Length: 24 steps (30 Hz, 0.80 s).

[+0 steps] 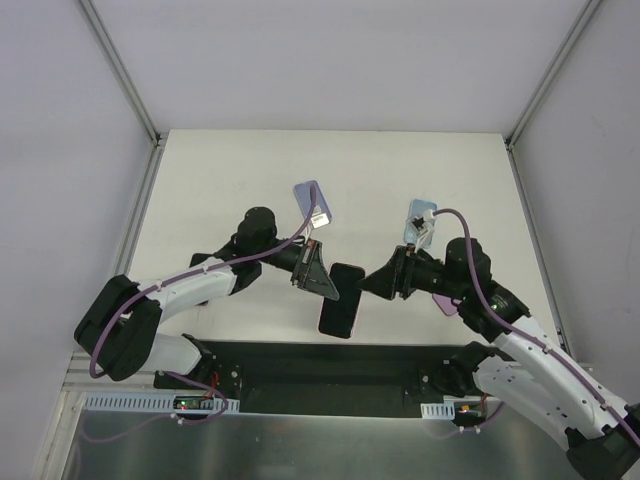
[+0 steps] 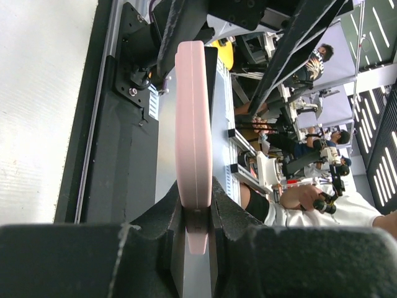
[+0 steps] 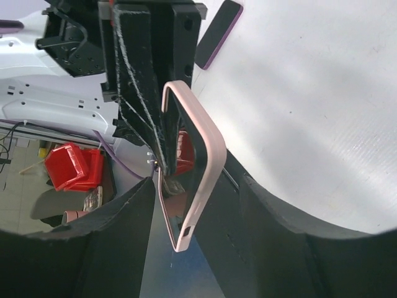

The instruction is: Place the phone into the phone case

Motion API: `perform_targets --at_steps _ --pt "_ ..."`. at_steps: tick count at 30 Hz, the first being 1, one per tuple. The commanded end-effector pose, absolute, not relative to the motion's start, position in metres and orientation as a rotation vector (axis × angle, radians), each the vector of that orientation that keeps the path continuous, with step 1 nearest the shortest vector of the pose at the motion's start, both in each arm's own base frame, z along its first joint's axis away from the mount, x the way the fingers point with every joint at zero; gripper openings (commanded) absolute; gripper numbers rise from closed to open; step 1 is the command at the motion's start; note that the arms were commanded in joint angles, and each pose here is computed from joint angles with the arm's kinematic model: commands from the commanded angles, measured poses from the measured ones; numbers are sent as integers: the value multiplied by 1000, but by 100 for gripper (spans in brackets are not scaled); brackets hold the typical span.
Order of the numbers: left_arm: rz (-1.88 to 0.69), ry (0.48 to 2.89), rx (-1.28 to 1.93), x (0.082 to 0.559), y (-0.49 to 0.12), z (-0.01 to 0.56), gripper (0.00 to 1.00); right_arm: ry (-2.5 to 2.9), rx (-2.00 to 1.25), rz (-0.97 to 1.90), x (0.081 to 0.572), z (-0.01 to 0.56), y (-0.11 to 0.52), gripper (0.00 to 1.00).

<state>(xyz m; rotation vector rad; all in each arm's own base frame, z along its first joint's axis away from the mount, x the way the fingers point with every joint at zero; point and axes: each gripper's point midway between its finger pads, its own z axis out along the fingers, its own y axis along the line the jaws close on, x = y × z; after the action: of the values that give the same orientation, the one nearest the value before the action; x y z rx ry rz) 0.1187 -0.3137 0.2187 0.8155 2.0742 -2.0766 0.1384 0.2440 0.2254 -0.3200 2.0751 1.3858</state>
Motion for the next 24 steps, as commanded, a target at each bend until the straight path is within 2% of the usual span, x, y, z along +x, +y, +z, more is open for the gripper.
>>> perform_targets --at_steps 1,8,11,12,14,16,21,23,24 --pt "-2112 1920 990 105 -313 242 0 1967 -387 1407 137 262 245 59" --pt "-2128 1913 1028 102 -318 243 0 2006 -396 1433 139 260 252 57" --pt "-2123 1916 1019 103 -319 243 0 2008 -385 1425 140 259 252 34" --pt "-2111 1927 1000 106 -321 242 0 2012 -379 1419 141 259 251 17" --pt "-2063 2005 957 112 -324 234 0 2032 -387 1409 140 257 251 1" --pt "-1964 2127 904 118 -327 216 0 2041 -393 1408 139 255 251 1" --pt "-1939 2236 846 129 -336 203 0 2057 -382 1305 141 255 242 3" --pt "-1943 2249 839 129 -337 199 0 2085 -361 1280 140 250 237 18" --pt "-1951 2223 847 130 -338 201 0 2083 -366 1303 137 250 238 30"
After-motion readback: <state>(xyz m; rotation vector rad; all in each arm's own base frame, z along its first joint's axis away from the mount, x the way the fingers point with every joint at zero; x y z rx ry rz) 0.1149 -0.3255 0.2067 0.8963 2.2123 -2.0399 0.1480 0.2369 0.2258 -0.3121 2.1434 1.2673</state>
